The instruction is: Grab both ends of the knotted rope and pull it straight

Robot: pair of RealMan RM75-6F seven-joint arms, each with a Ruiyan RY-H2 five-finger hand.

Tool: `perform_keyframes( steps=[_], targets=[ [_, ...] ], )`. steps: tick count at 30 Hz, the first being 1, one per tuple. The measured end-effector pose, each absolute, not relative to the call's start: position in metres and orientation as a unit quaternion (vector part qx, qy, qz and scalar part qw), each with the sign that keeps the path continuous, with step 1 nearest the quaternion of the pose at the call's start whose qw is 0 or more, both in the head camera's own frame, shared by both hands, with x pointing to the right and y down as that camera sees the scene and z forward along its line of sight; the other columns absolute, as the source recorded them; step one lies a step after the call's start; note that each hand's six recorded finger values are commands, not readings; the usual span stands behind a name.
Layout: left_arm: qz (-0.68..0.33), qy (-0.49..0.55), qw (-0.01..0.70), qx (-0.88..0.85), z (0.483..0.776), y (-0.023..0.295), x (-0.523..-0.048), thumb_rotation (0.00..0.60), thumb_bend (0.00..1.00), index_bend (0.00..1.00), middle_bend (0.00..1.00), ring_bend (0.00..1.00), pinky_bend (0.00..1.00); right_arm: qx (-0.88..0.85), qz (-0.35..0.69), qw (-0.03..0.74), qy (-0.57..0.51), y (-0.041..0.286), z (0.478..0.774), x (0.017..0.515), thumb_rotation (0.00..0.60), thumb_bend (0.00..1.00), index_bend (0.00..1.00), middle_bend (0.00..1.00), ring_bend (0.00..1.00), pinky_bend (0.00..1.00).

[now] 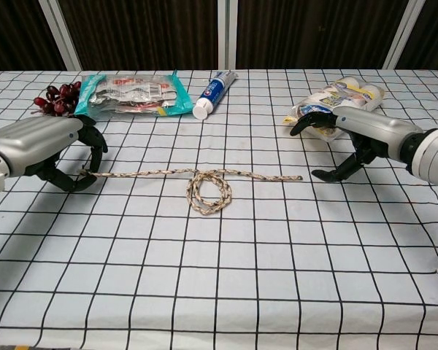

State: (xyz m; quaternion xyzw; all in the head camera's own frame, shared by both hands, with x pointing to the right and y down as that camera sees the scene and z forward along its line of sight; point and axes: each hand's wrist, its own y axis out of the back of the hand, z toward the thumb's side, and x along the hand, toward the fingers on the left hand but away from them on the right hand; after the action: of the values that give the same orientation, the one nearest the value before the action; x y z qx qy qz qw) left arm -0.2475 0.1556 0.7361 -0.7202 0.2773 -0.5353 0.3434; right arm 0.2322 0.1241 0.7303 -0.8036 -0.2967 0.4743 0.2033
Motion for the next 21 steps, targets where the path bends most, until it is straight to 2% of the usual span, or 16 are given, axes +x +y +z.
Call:
perform_keyframes(
  steps=[11, 21],
  targets=[
    [-0.533, 0.285, 0.337, -0.722, 0.735, 0.153, -0.249, 0.600, 0.36, 0.63, 0.26, 0.04, 0.14, -0.807, 0.473, 0.214, -0.281, 0.119, 0.737, 0.208, 0.600, 0.28, 0.23, 0.04, 0.00, 0.00],
    [-0.535, 0.286, 0.332, -0.722, 0.737, 0.153, -0.251, 0.600, 0.36, 0.64, 0.26, 0.04, 0.14, -0.808, 0.482, 0.212, -0.265, 0.128, 0.747, 0.198, 0.600, 0.29, 0.25, 0.04, 0.00, 0.00]
  ],
)
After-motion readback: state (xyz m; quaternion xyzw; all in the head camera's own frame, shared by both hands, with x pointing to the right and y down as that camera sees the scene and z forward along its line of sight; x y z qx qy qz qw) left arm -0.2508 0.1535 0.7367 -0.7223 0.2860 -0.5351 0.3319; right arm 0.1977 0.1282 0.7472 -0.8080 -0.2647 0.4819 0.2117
